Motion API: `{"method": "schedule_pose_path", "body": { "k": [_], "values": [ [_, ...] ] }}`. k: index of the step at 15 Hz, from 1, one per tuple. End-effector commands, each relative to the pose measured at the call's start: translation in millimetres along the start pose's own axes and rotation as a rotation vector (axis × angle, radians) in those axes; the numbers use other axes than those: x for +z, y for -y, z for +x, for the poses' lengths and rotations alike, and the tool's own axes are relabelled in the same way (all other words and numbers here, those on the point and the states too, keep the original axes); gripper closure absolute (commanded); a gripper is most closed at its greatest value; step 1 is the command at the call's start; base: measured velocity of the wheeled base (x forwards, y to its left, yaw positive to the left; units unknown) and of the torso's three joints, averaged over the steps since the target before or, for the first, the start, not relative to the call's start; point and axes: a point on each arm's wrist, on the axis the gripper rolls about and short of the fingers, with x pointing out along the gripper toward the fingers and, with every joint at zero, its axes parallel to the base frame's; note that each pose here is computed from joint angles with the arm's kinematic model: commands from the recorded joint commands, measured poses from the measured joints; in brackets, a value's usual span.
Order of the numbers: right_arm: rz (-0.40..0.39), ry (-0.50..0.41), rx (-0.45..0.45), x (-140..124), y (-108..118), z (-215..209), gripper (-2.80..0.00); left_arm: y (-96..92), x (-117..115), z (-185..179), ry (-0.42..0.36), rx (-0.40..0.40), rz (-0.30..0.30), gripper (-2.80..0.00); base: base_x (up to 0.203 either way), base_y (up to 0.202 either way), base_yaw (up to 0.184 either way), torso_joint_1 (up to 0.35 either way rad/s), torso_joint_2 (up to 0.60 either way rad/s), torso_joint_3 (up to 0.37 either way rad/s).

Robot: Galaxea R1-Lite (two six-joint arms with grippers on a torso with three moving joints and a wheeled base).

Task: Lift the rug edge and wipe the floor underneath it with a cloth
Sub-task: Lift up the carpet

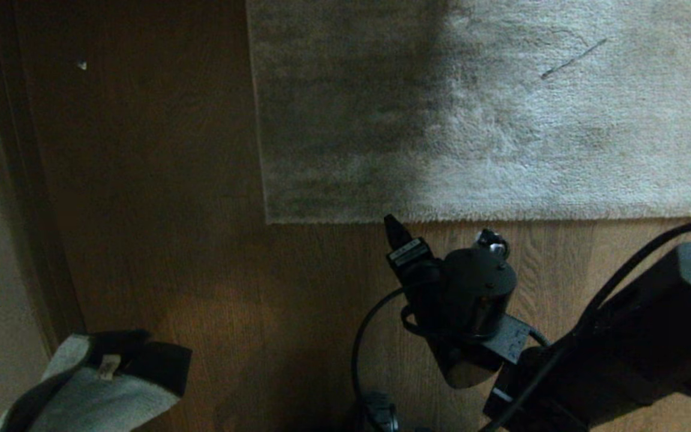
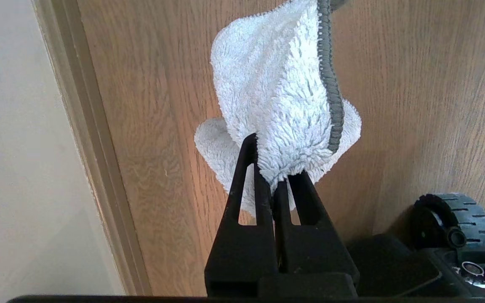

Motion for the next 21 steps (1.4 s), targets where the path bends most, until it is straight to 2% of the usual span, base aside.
{"method": "schedule_pose_path", "body": {
  "k": [1, 7, 14, 21],
  "values": [
    [-0.032, 0.016, 0.022, -13, 13, 8, -2.80, 0.0, 0, 0, 0.001, -0.001, 0.000, 0.00, 0.000, 0.000, 0.000, 0.000, 0.00, 0.000],
    [-0.077, 0.070, 0.114, -28, 10, 25, -2.80, 0.0, 0, 0, 0.001, -0.001, 0.000, 0.00, 0.000, 0.000, 0.000, 0.000, 0.00, 0.000],
    [-0.089, 0.043, 0.122, -45, 13, 25, -2.80, 0.0, 0, 0, 0.001, 0.001, 0.000, 0.00, 0.000, 0.000, 0.000, 0.000, 0.00, 0.000],
    [-0.141, 0.040, 0.125, -60, 20, 34, -2.80, 0.0, 0, 0, 0.001, -0.001, 0.000, 0.00, 0.000, 0.000, 0.000, 0.000, 0.00, 0.000]
  ]
}}
